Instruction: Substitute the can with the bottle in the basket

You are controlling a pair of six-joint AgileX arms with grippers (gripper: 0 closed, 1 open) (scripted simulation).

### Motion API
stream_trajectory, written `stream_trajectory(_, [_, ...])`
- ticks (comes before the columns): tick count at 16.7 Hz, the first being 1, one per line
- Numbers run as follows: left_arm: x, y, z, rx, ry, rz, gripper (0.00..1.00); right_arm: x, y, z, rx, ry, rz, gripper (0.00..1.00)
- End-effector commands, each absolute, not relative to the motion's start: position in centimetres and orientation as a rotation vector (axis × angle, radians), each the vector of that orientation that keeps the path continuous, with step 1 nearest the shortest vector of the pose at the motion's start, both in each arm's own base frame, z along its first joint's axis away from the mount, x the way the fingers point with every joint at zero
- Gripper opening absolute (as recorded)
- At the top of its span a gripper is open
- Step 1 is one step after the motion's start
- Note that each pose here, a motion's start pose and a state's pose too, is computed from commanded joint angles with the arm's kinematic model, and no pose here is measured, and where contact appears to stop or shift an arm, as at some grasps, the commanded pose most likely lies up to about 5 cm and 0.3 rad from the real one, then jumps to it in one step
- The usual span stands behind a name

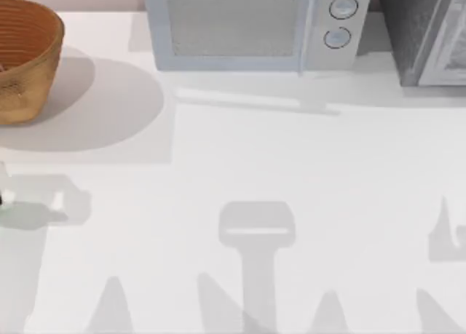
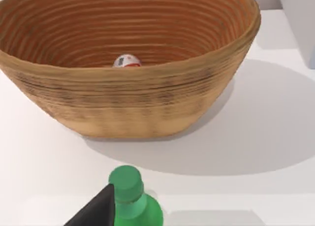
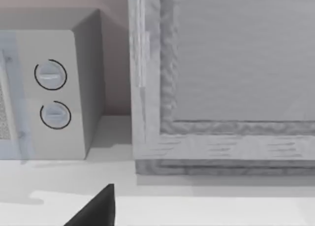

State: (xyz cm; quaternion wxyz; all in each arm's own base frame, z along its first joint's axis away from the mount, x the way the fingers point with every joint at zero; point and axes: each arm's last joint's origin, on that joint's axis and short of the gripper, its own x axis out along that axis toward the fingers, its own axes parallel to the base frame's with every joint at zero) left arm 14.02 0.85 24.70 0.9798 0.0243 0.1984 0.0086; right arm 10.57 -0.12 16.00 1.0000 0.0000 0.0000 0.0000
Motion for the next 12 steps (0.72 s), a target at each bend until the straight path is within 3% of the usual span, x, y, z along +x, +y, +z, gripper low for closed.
stream_trajectory(7, [25.3,3.5,33.4,0.043,0.732,-0.024,1.0,10.6,-0.1,16.0,0.0,0.0,0.0,1.0])
stream_trajectory(12, [36.2,7.0,33.5,-0.009,0.969,-0.065,1.0,10.6,-0.1,16.0,0.0,0.0,0.0,1.0])
